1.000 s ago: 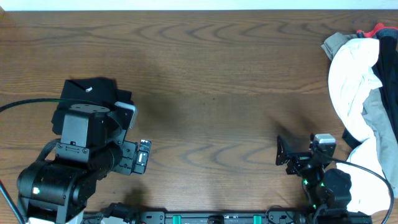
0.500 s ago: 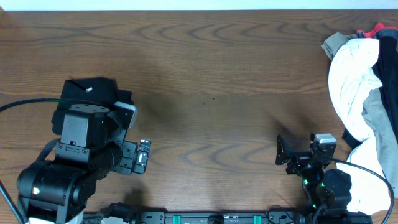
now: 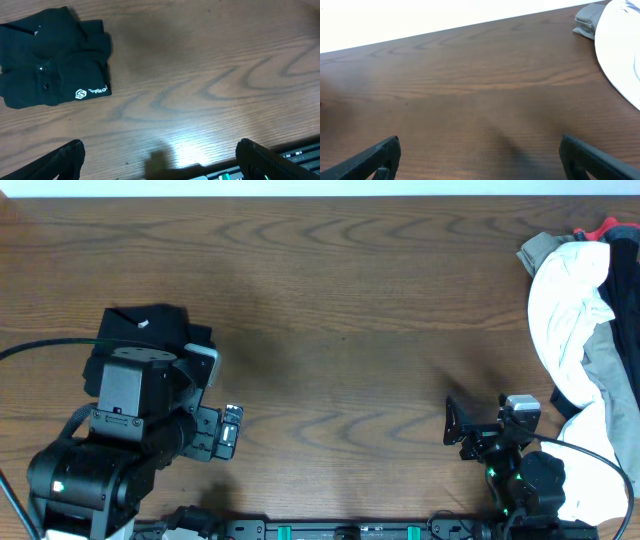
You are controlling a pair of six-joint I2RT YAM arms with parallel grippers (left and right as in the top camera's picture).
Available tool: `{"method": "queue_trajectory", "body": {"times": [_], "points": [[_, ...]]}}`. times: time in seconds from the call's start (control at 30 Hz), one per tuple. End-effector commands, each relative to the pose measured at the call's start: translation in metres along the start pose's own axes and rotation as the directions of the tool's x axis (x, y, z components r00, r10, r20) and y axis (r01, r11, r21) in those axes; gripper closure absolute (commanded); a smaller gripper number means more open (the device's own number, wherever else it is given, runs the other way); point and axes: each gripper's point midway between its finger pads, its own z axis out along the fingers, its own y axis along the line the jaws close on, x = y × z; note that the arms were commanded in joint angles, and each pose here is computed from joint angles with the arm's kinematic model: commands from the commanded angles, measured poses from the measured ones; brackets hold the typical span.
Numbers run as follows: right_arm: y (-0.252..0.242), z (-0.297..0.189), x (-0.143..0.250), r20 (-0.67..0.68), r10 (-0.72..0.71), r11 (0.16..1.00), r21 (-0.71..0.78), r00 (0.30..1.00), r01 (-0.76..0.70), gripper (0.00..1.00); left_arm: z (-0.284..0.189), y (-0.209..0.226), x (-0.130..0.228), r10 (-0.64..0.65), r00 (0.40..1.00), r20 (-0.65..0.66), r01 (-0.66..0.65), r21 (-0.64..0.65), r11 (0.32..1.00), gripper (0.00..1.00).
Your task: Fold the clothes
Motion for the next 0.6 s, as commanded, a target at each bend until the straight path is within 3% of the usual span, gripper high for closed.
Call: {"method": "queue_trajectory", "body": {"times": [0.0,0.13,0.3,0.57], "points": [[-0.003,0.001,0.001,0.005,0.018,1.000,0.012,1.000,-0.018,0.01,-0.013,0.012,-0.001,0.003,0.998,0.057,0.001,-0.080,0.997,0.02],[-0.003,0.001,0.001,0.005,0.018,1.000,0.012,1.000,-0.018,0.01,-0.028,0.016,-0.012,0.009,0.979,0.202,0.011,-0.097,0.995,0.02],[-0.003,0.001,0.001,0.005,0.018,1.000,0.012,1.000,-0.018,0.01,-0.041,0.020,-0.043,0.028,0.889,0.457,0.020,-0.101,0.995,0.02],[-0.003,0.001,0.001,0.005,0.018,1.000,0.012,1.000,-0.018,0.01,-0.011,0.018,-0.034,0.063,0.796,0.601,-0.011,-0.091,0.996,0.02]]}}
